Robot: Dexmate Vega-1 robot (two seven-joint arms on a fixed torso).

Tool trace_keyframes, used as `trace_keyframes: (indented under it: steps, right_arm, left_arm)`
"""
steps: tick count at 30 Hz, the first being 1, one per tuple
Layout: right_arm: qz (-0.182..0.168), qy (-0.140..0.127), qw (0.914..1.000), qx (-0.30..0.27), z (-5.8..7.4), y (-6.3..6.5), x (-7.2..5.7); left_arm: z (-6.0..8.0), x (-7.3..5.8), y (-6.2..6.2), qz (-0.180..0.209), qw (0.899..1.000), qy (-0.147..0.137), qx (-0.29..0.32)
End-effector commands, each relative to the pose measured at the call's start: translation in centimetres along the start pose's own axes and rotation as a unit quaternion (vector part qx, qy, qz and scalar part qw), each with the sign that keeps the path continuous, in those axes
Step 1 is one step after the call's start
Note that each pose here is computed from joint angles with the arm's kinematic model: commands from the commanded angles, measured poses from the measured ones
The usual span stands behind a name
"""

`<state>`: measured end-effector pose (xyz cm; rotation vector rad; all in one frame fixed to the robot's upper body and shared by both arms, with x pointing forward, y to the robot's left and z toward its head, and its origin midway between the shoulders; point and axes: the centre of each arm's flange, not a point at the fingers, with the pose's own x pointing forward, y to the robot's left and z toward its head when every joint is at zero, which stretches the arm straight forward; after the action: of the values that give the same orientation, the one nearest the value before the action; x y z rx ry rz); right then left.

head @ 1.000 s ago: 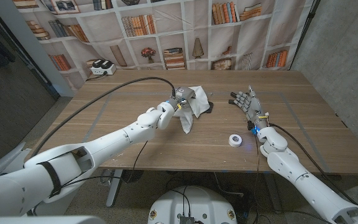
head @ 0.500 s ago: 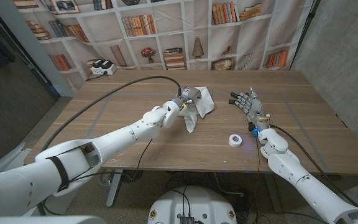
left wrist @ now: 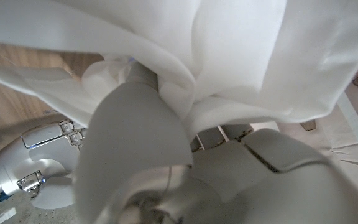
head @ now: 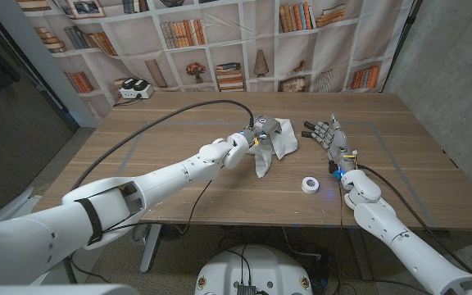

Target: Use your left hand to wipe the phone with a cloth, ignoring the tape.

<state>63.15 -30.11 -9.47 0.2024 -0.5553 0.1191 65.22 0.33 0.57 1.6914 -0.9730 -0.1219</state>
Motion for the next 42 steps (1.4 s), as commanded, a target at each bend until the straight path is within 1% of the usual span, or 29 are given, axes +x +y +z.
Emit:
trace_keyframes:
  steps: [1,9,13,17,20,25,31,36,42]
  right_arm:
    - [0.007,-0.011,0.9999,-0.007,0.9,0.1,0.0]
    - [0.012,-0.014,0.9997,-0.014,1.5,0.2,0.0]
    - [0.014,-0.015,0.9996,-0.016,1.7,0.2,-0.1]
    - [0.017,-0.015,0.9996,-0.018,1.7,0.3,-0.2]
    - [0.018,-0.013,0.9995,-0.021,1.8,0.3,-0.3]
    - [0.016,-0.012,0.9995,-0.022,1.8,0.3,-0.5]
    - [0.016,-0.015,0.9995,-0.024,1.9,0.6,-0.7]
    - [0.017,-0.017,0.9993,-0.028,1.9,0.7,-0.7]
    - [0.018,-0.017,0.9993,-0.030,2.1,0.9,-0.6]
  left_arm:
    - [-0.9,-1.0,-0.2,-0.002,1.000,0.017,-0.003]
    - [-3.7,-3.3,-0.9,-0.012,0.998,0.063,-0.007]
    - [-5.0,-4.5,-0.9,-0.013,0.996,0.088,-0.008]
    - [-6.1,-5.5,-0.8,-0.011,0.994,0.106,-0.013]
    - [-6.6,-6.1,-0.9,-0.010,0.993,0.115,-0.016]
    - [-6.9,-6.5,-1.0,-0.007,0.992,0.123,-0.019]
    - [-7.2,-6.8,-0.4,0.004,0.992,0.126,-0.020]
    - [-7.3,-6.7,-0.1,0.011,0.992,0.123,-0.019]
    - [-7.2,-6.3,0.6,0.022,0.993,0.118,-0.020]
